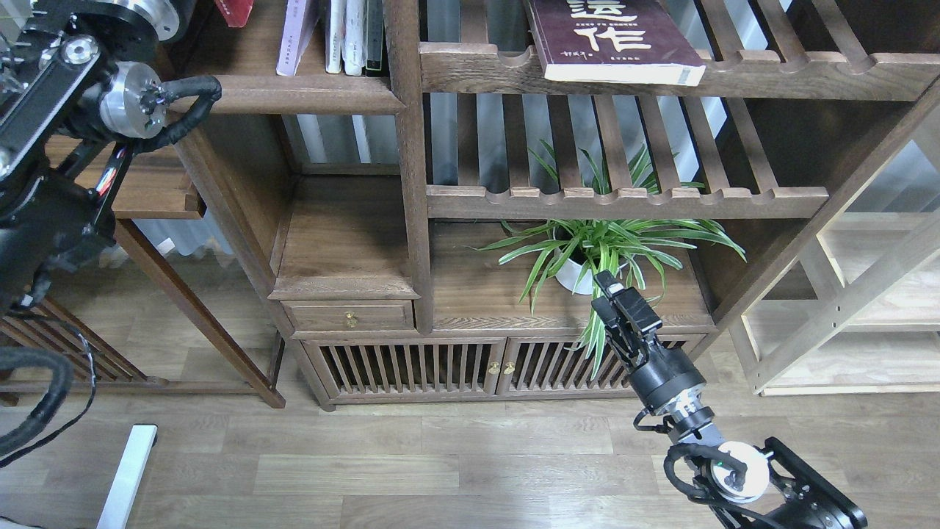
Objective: Organize books on shelf
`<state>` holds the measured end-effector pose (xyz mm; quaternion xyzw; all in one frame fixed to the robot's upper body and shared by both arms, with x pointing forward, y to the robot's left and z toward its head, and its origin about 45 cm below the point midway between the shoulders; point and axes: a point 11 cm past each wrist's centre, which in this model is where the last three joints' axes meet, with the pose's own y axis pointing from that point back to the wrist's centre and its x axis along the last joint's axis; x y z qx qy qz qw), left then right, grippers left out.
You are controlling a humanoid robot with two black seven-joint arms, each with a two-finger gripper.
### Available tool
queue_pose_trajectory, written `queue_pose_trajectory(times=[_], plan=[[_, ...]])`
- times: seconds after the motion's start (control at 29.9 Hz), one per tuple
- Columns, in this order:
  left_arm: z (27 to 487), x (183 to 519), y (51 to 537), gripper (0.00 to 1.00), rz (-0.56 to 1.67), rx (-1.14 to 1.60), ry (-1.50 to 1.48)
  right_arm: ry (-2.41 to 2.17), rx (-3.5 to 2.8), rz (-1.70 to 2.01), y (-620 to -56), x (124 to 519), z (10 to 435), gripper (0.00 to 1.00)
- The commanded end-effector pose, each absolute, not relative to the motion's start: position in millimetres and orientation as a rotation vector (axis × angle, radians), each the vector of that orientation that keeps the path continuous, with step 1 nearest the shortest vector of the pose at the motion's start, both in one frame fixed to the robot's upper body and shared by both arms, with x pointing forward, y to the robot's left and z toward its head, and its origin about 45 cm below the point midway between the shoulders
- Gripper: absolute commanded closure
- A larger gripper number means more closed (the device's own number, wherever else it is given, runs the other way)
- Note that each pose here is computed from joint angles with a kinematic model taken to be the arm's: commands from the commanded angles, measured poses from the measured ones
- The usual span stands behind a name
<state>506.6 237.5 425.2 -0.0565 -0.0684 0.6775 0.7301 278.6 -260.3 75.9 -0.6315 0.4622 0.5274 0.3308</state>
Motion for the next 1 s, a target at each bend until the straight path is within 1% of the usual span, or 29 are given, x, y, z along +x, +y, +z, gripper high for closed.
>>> queue_pose_trajectory(times=[0.0, 0.27, 0.97], plan=[[420.6, 518.1, 230.4, 1.00, 1.469, -0.115, -0.147, 1.209, -1.649, 1.375, -261.2, 279.1, 76.4, 0.24], [419.1, 534.6, 240.3, 1.00, 1.480, -0.087, -0.139, 1.206, -1.649, 1.369, -261.6, 280.8, 78.1, 0.24], [386.8, 533.3, 238.7, 1.00, 1.468, 0.015, -0.142, 1.200, -1.645, 1.364, -260.6, 283.4, 80.1, 0.24]])
